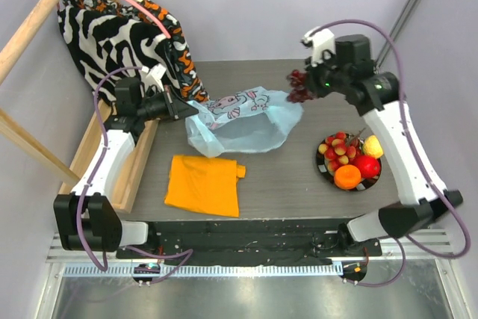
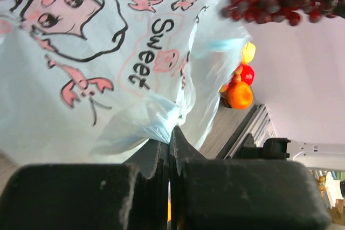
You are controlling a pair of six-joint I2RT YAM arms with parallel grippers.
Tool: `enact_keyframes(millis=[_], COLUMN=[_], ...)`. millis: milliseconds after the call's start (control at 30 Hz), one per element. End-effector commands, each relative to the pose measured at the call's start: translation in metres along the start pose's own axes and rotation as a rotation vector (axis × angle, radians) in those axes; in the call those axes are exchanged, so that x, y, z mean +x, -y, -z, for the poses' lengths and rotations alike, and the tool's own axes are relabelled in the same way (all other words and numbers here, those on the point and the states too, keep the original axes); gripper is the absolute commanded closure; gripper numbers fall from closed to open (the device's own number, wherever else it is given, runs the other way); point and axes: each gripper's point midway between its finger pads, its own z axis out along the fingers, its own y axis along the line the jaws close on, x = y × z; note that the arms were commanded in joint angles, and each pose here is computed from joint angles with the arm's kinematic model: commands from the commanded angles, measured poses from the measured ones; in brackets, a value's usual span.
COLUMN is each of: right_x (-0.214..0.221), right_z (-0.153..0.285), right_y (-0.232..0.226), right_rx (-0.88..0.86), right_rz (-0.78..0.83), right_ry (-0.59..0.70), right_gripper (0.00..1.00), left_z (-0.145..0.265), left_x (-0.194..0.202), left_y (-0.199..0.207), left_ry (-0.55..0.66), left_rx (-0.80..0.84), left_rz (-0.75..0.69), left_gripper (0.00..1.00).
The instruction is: Take the fake fruits out of the plastic bag
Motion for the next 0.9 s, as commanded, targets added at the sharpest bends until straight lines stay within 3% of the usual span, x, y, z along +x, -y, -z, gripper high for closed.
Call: enact_keyframes(millis=[0,133,267,500,867], right_x=[0.003,0.008,0.031,0.11,0.159], right_z=[0.061,0.103,0.127,0.128,0.119], right_y=[0.027,0.048,0.046,0.017,0.017], right_rx=[0.144,0.273,0.271,0.086,0.081], right_rz=[0.028,0.124,0.182,0.226,0.257], right_ry=[0.041,0.028,-0.067,-0.37,-0.501], right_gripper=[0.99,0.99,0.99,0.99,0.99], left_z=[-0.002,-0.005,-0.01,-0.022,-0.023], left_x=[-0.026,-0.029,-0.033,-0.032,-0.024], left_y=[0.011,0.014,0.016,0.019,0.02], left_ry=[0.069,0.066,0.063,0.034,0.026], left_rx=[0.028,0.041,0.053,0.081,0.084], left_rz=[-0.05,-0.042,-0.038,-0.029,-0.026], left_gripper=[1.0,1.0,1.0,1.0,1.0])
